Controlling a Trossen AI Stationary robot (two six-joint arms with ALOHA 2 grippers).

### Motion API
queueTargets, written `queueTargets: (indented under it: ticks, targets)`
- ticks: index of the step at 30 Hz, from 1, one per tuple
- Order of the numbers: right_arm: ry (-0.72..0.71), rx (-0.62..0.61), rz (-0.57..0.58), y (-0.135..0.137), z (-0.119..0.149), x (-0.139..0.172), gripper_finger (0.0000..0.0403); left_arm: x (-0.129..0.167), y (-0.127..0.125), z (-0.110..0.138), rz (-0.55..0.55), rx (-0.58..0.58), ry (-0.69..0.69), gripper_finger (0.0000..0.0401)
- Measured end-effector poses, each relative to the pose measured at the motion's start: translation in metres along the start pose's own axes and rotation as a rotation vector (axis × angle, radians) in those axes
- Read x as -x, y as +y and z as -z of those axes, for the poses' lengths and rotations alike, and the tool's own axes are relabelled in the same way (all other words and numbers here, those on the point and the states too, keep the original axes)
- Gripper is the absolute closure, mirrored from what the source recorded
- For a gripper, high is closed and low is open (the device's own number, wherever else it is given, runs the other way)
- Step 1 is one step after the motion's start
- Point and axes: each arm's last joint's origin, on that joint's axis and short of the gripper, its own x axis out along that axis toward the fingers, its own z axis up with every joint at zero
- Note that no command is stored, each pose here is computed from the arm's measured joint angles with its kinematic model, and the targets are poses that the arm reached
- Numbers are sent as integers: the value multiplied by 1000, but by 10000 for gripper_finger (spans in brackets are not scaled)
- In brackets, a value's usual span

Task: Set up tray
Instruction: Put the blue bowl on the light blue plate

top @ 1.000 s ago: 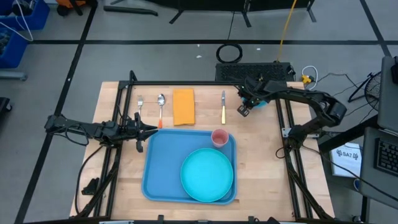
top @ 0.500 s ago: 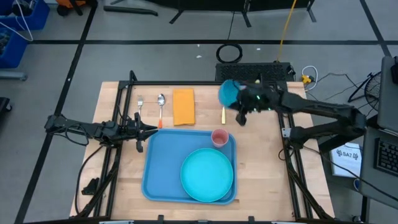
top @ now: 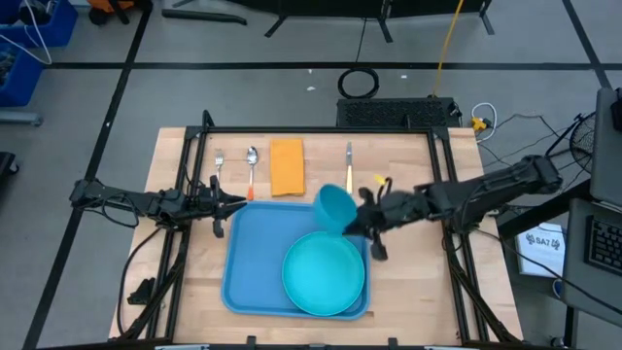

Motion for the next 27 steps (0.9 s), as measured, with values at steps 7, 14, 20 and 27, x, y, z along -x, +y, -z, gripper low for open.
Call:
queueTargets:
  ticks: [7,14,20,27]
  targets:
    - [180,79,-66,41,-27,-35,402,0,0,-1,1,7,-14,334]
    - [289,15,-96,57,-23,-63,402,0,0,-2,4,7,-22,334]
    - [386,-39,-100,69,-3,-89,403,0,0,-2,5,7,-22,334]
    - [485,-44,-82,72,17,-112,403,0,-1,-2,13,9,-21,334]
